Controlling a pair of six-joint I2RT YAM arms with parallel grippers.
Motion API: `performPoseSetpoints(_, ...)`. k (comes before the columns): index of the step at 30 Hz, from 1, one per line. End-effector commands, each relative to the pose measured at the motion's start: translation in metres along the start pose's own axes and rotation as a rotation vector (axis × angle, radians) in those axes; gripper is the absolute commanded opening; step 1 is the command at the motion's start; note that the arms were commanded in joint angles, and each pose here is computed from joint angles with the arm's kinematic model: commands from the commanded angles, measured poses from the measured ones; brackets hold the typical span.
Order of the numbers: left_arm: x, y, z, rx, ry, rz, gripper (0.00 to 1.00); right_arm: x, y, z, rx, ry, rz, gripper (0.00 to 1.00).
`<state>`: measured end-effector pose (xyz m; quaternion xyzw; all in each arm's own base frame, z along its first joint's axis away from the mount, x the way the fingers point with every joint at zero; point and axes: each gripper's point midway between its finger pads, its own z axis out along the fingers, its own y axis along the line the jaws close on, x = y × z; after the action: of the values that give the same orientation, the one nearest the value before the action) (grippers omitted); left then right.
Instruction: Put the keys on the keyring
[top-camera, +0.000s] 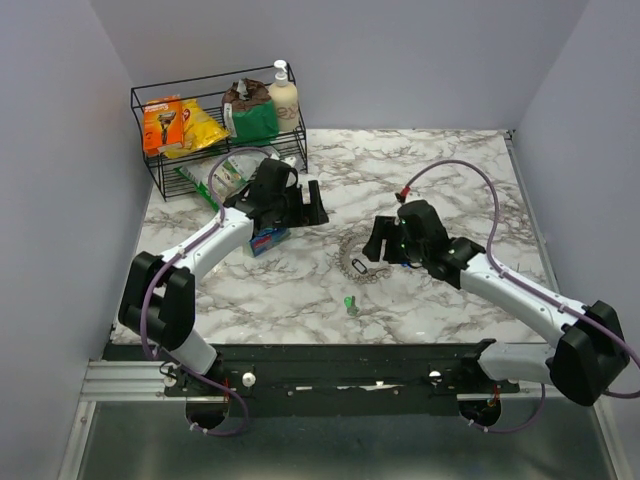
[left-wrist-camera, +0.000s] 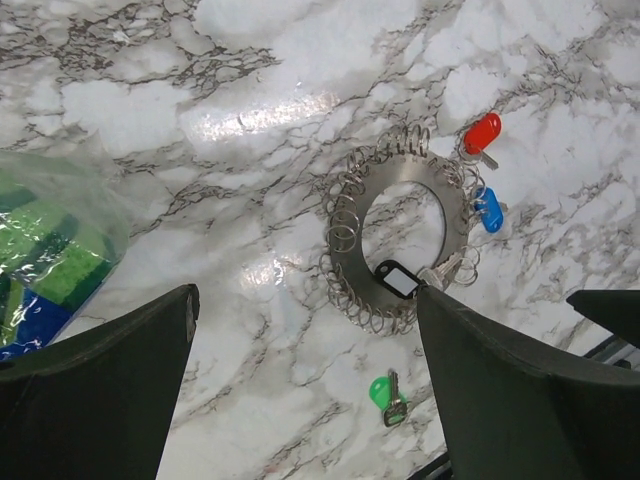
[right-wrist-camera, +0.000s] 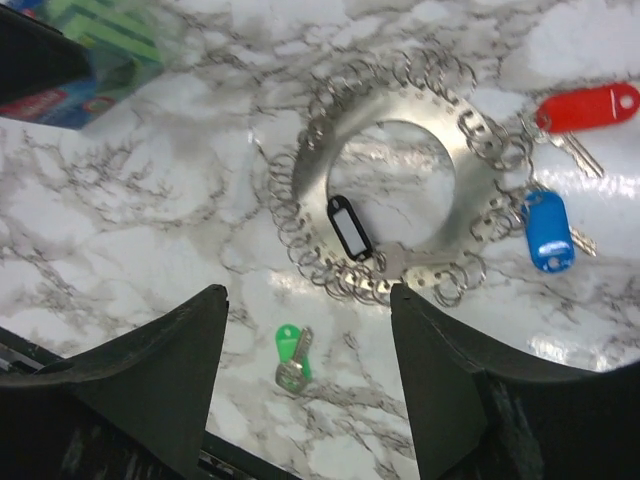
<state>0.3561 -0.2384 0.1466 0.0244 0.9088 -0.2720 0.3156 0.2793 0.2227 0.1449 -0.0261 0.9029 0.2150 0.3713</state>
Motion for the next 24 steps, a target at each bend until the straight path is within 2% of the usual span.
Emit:
performPoseSetpoints(1, -0.001, -0.016, -0.004, 0.097, -0.019, 0.001, 0.99, 0.041, -0.04, -0.004, 0.101, 0.069, 0.082, 0.81)
performPoseSetpoints(5, 0.0, -0.019, -0.005, 0.12, -0.021, -0.005, 0.99, 0.06, -0.051, -0.005, 0.061, 0.089, 0.155, 0.88)
performPoseSetpoints(10, -0.003, -0.03, -0.01, 0.18, -0.038, 0.0, 0.99, 0.068, -0.059, -0.008, -0.069, 0.083, 0.3, 0.88)
performPoseSetpoints(11, -0.002, -0.033, -0.011, 0.197, -0.04, 0.001, 0.99, 0.081, -0.065, -0.007, -0.084, 0.098, 0.326, 0.88)
performPoseSetpoints(13, -0.003, -0.038, -0.014, 0.229, -0.055, -0.005, 0.99, 0.067, -0.059, -0.011, -0.168, 0.039, 0.364, 0.88)
performPoseSetpoints(17, -0.001, -0.044, -0.02, 0.268, -0.073, -0.019, 0.99, 0.059, -0.059, -0.014, -0.177, -0.001, 0.336, 0.89)
performPoseSetpoints(24, 0.01, -0.042, -0.013, 0.256, -0.039, -0.058, 0.99, 0.067, -0.064, -0.006, -0.145, 0.049, 0.319, 0.86)
